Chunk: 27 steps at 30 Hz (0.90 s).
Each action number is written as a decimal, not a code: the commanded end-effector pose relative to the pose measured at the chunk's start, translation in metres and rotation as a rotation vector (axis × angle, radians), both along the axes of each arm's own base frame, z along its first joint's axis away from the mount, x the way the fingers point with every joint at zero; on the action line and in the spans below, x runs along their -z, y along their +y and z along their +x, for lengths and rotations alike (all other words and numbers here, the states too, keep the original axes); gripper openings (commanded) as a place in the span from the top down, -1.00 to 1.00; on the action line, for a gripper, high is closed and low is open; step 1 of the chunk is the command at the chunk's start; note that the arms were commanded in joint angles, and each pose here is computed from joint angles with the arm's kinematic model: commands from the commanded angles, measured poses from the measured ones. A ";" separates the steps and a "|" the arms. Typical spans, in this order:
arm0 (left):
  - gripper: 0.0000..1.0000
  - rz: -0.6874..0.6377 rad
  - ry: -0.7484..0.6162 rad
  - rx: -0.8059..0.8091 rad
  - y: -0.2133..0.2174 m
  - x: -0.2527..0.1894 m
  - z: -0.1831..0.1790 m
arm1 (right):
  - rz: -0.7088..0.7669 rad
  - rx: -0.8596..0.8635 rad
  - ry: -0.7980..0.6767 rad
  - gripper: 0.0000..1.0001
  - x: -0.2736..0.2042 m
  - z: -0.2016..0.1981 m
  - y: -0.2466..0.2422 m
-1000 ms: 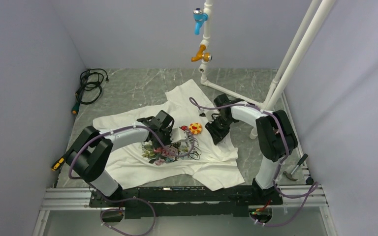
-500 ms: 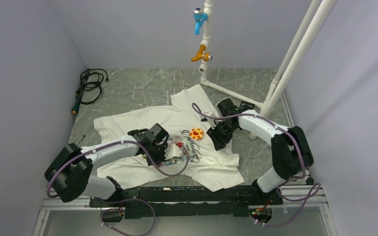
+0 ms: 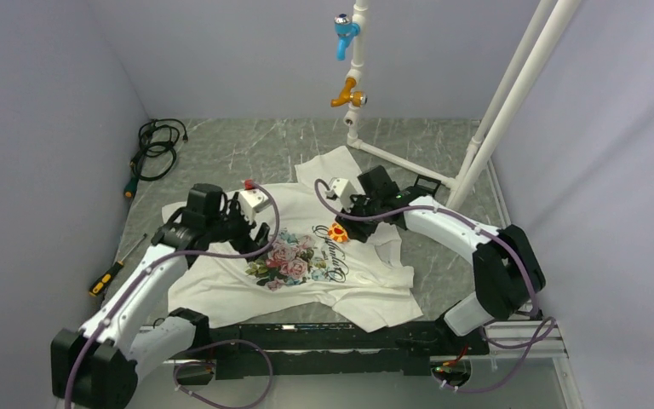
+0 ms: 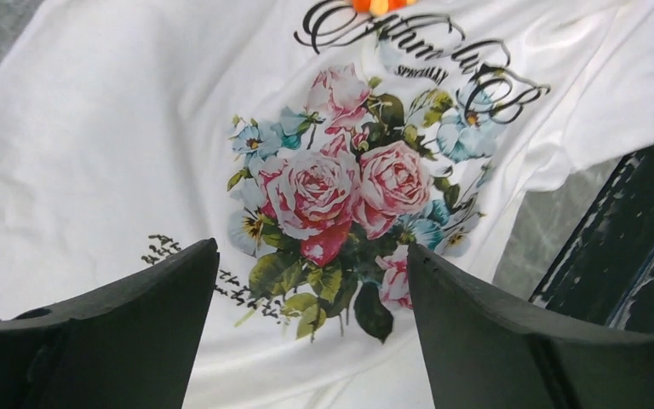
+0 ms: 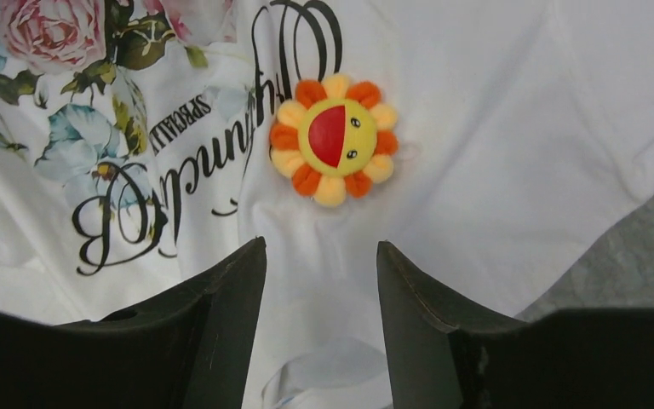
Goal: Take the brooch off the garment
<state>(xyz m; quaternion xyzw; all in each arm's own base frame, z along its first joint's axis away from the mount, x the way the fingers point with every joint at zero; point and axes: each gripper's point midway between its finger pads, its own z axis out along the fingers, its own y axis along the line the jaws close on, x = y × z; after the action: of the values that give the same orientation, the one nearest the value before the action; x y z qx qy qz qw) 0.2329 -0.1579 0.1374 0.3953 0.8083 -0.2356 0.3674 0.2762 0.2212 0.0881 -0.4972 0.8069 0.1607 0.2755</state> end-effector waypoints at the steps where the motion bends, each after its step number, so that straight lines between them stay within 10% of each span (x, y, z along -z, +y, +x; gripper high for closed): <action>1: -0.90 -0.111 -0.067 -0.133 0.004 -0.024 0.001 | 0.010 -0.031 -0.153 -0.07 -0.009 0.030 0.025; 27: -0.99 -0.184 -0.097 -0.407 0.056 -0.036 0.027 | -0.108 -0.114 -0.179 0.19 0.021 0.046 0.060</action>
<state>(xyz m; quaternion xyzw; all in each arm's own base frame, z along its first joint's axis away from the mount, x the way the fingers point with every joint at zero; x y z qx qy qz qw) 0.2479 -0.1020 0.1538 0.1818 0.8512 -0.2206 0.4403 0.3029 0.2613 0.0300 -0.5827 0.7659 0.0774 0.2604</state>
